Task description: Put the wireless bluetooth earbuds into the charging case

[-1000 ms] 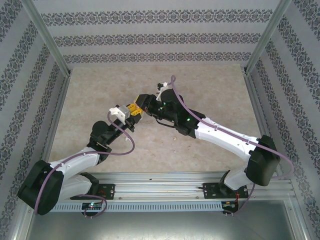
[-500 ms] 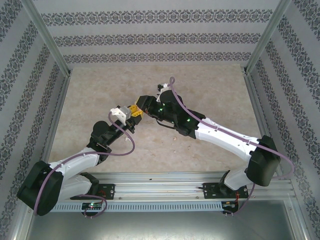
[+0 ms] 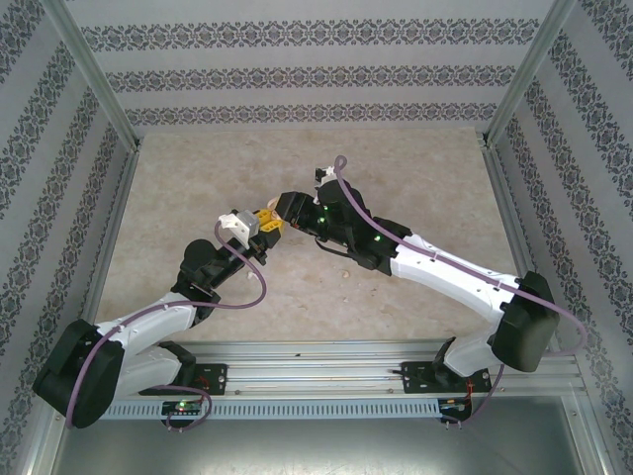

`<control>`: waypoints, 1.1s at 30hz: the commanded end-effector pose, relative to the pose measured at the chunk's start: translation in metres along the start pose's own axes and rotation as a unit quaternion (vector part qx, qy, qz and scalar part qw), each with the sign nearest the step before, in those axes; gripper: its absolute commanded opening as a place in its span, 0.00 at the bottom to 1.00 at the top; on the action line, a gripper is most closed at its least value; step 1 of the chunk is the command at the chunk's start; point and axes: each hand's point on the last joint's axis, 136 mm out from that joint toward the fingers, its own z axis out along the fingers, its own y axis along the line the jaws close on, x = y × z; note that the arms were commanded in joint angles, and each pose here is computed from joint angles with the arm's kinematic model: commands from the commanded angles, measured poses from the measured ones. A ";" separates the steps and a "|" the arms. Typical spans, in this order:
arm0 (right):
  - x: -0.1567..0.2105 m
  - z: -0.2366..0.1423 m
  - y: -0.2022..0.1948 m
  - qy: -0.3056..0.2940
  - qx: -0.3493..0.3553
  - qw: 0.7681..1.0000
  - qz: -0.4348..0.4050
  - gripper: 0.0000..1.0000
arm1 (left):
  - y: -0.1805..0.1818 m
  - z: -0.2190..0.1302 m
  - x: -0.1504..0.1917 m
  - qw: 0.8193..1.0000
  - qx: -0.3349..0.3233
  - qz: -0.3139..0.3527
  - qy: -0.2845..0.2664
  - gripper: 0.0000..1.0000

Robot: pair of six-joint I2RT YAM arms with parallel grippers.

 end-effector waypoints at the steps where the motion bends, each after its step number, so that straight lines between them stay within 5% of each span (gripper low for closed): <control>1: -0.005 -0.010 -0.004 0.003 0.032 0.998 -0.047 0.39 | -0.008 -0.002 -0.035 0.998 0.014 -0.002 -0.059 0.00; 15: -0.012 -0.068 0.040 0.061 0.007 0.967 -0.248 0.46 | -0.017 -0.007 -0.035 0.998 0.036 -0.041 -0.036 0.00; 23: 0.016 -0.104 0.041 0.136 0.001 0.894 -0.428 0.40 | -0.032 -0.009 -0.034 0.994 0.080 -0.079 -0.005 0.00; 33: 0.055 -0.097 0.050 0.214 -0.009 0.807 -0.550 0.46 | -0.047 -0.013 -0.035 0.986 0.119 -0.118 0.017 0.00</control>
